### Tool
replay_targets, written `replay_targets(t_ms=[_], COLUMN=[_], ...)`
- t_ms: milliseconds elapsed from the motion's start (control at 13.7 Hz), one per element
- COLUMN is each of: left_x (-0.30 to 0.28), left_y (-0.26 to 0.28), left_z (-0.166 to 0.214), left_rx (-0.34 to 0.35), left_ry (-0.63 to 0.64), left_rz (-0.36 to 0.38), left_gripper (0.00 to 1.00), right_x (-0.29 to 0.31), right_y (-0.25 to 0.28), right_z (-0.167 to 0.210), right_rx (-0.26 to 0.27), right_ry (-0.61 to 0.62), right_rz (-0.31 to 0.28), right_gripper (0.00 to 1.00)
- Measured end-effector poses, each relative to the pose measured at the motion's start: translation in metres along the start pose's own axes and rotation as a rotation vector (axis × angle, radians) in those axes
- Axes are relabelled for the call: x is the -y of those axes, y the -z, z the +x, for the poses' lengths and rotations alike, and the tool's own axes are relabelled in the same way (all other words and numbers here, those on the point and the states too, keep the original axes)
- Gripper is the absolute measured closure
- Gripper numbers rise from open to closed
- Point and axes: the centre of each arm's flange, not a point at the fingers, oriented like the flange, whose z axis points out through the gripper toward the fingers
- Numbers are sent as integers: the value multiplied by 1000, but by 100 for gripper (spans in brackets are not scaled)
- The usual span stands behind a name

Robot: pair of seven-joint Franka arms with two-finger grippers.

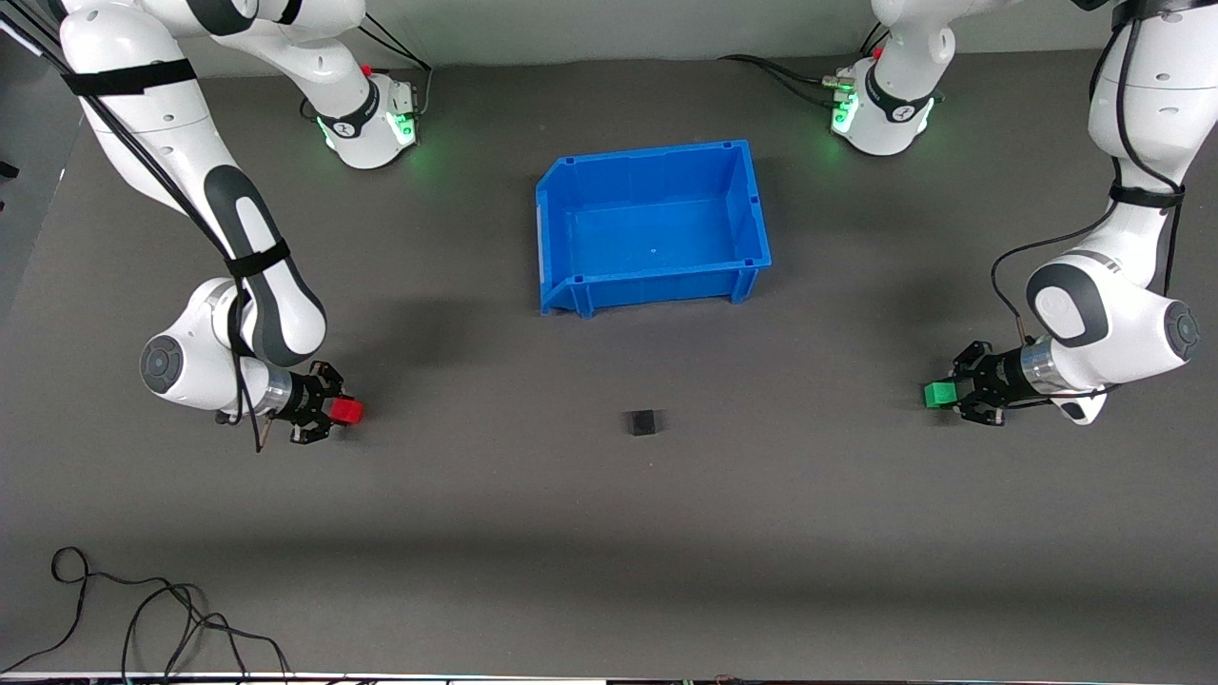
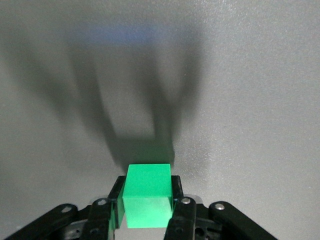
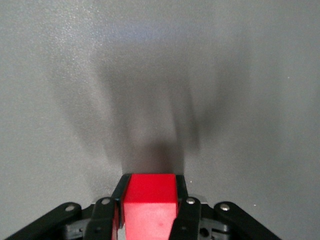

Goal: Attach green and red cubes to black cube
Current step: 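Close the right gripper on the red cube while the left gripper grips green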

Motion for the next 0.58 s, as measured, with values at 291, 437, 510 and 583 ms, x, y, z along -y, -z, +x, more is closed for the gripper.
replay_targets(t_ms=[291, 437, 510, 583], left_x=[-3, -10, -15, -20], left_y=[3, 13, 21, 30], left_z=[-1, -5, -10, -16], left_rx=[0, 12, 30, 48], left_ry=[0, -3, -3, -6], left_rz=[-8, -7, 7, 19], left_gripper=[63, 63, 63, 63], right_x=[1, 3, 3, 3], right_y=[9, 23, 31, 39], right_z=[-2, -8, -14, -24], right_rx=[5, 14, 20, 24], right_ry=[8, 20, 33, 50], right_rz=[15, 36, 48, 60], right_gripper=[60, 60, 60, 60])
